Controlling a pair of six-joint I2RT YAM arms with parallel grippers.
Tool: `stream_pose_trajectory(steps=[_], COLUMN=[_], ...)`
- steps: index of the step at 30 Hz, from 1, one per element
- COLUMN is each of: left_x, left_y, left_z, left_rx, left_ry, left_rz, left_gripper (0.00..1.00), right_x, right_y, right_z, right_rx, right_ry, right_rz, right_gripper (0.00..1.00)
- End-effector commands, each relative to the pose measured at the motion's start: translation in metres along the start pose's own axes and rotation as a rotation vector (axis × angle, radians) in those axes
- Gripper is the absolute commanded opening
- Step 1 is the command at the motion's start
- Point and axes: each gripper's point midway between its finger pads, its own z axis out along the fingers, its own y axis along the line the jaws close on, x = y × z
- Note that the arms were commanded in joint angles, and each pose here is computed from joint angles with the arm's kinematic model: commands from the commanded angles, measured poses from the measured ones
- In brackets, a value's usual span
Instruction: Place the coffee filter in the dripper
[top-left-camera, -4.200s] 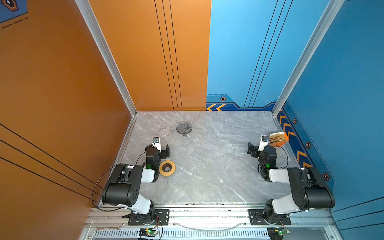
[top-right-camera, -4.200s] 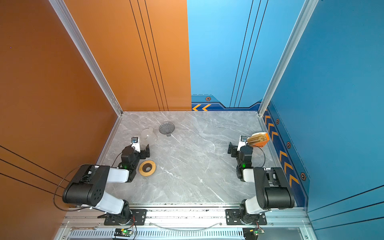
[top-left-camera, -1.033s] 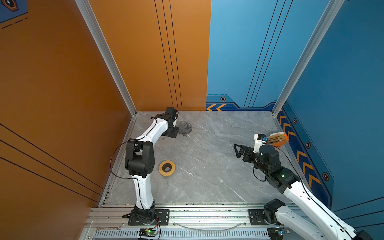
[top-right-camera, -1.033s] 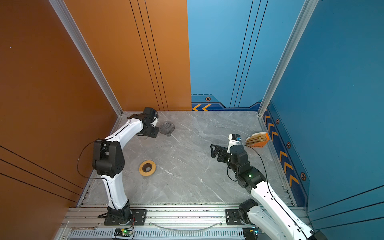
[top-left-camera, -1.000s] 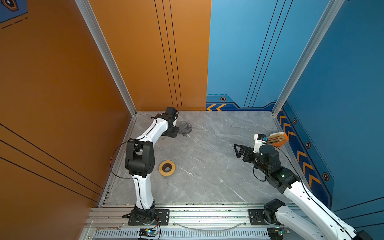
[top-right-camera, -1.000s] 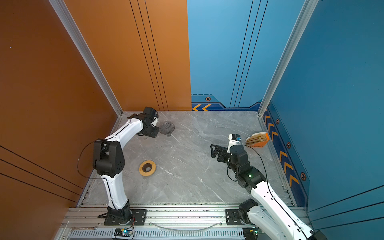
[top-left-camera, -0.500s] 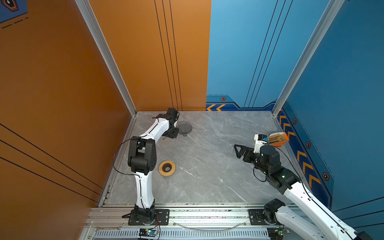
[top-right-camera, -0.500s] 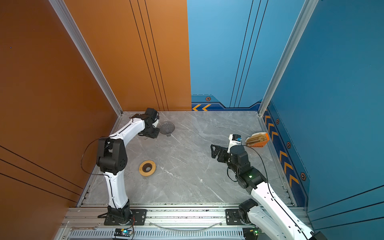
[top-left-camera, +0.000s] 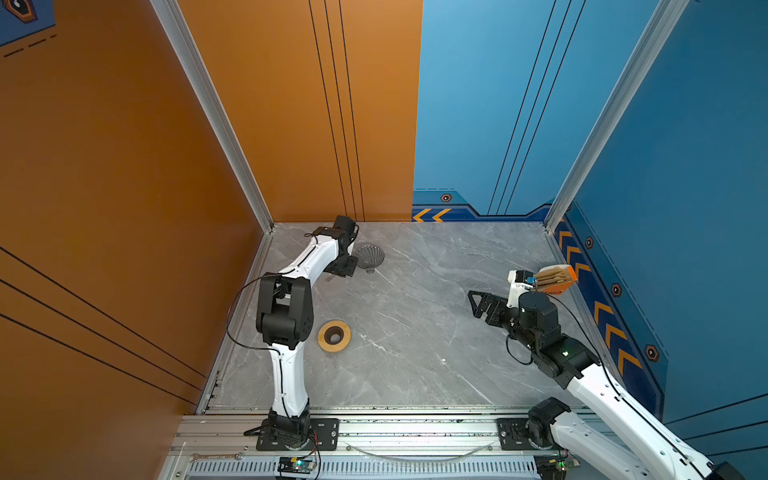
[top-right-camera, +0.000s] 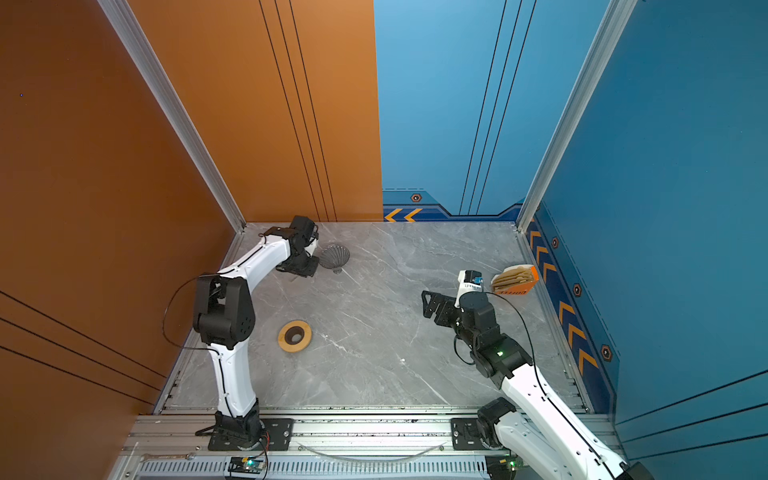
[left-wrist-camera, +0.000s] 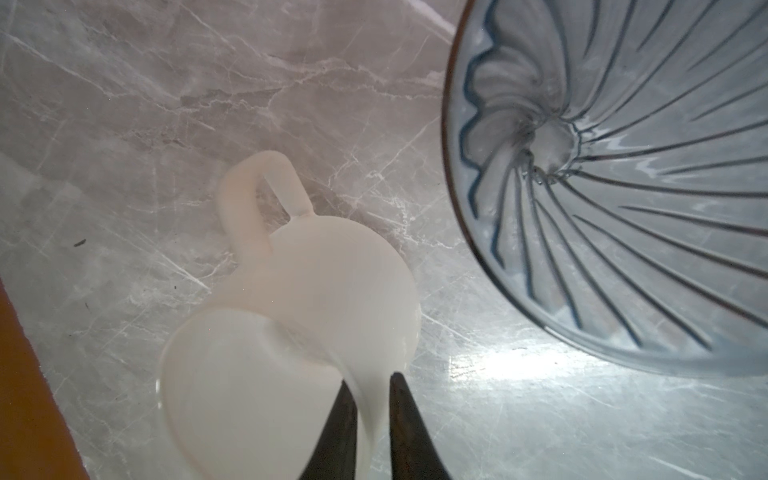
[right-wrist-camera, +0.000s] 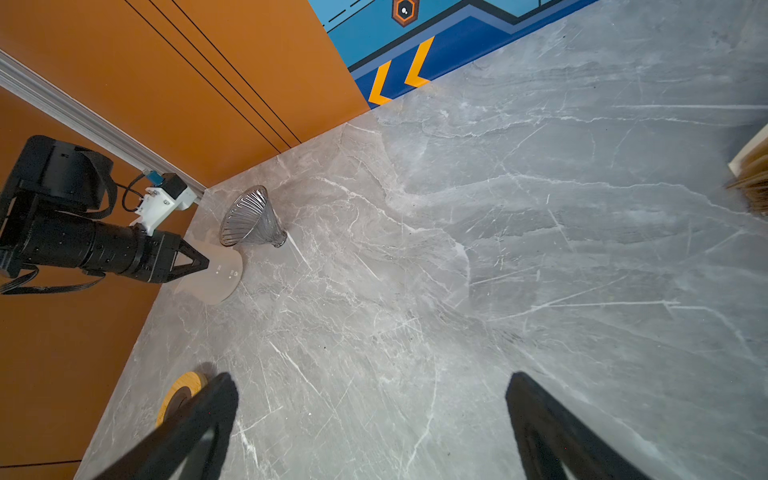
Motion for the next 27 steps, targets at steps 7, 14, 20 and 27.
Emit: stream_pose_trajectory(steps=[7,14,20,27], left_x=[0.014,0.023,0.033,0.039], left_y=[-0.017,-0.032,-0.045,-0.074], left_z=[-0.008,-0.024,-0.037,-0.056], left_rx=[0.05,0.072,0.102,0.175], left_ry=[0.046,0.052,0.043,0.022], left_rz=[0.026,0.045,0.033,0.02], left_gripper=[0.12,0.11,0.11,0.09], right_x=[0.007,0.009,0.009,0.008], right_y=[-0.011,-0.012,-0.013,-0.015], right_z=[-0.002,-0.002,-0.005,-0.008], right_rx=[0.047,0.047,0.049,0.054], right_ry=[0.007,0.009,0.006,-0.001], right_rz=[0.013,0.02,0.023,0.027], right_gripper=[1.0,1.0,1.0,1.0])
